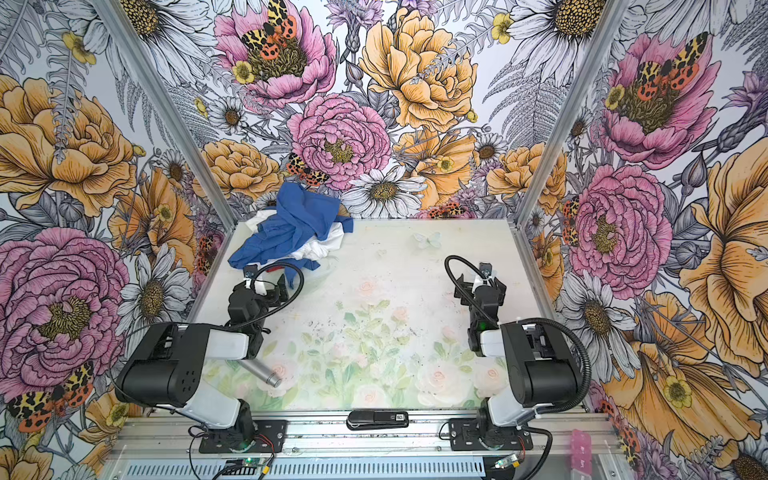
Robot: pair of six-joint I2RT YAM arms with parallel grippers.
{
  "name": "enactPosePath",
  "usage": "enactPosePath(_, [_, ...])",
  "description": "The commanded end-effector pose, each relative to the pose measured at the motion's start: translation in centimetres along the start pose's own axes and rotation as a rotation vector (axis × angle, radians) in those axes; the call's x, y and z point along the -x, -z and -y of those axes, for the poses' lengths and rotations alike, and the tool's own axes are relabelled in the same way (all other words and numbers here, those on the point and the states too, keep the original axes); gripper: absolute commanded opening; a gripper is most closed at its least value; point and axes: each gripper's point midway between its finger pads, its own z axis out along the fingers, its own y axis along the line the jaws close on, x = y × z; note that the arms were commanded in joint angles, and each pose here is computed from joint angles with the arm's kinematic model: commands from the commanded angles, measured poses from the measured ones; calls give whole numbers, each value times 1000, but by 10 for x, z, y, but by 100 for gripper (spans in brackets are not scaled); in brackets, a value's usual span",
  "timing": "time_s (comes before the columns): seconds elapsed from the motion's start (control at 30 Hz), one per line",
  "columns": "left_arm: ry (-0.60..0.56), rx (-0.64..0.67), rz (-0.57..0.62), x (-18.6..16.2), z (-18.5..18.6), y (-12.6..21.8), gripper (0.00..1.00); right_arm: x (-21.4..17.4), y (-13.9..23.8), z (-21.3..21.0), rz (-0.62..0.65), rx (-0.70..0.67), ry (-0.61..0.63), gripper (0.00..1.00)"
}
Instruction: Pick out a specific cloth from the pile
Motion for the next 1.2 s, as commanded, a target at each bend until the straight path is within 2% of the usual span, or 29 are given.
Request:
enactPosePath(0.0, [1, -17, 21, 9, 0, -1, 99, 4, 1, 4, 13, -15, 1, 99])
enactPosePath(0.5, [46, -52, 14, 9, -5, -4, 99, 4, 1, 4, 14, -14, 2, 99])
enactPosePath(0.93, [46, -50, 13, 9, -6, -4, 99, 3, -2, -3, -2, 49, 0, 99])
enactPosePath(1.0, [50, 25, 22, 12, -13, -2, 99, 5, -1, -3, 7, 50, 4, 99])
enactPosePath(1.07, [39, 154, 41, 28, -23, 9, 99, 15, 5, -3, 11, 35, 17, 96])
enactPosePath(1.17, [-46, 260, 34, 62, -9, 31, 99, 34, 20, -2, 50, -55, 61, 96])
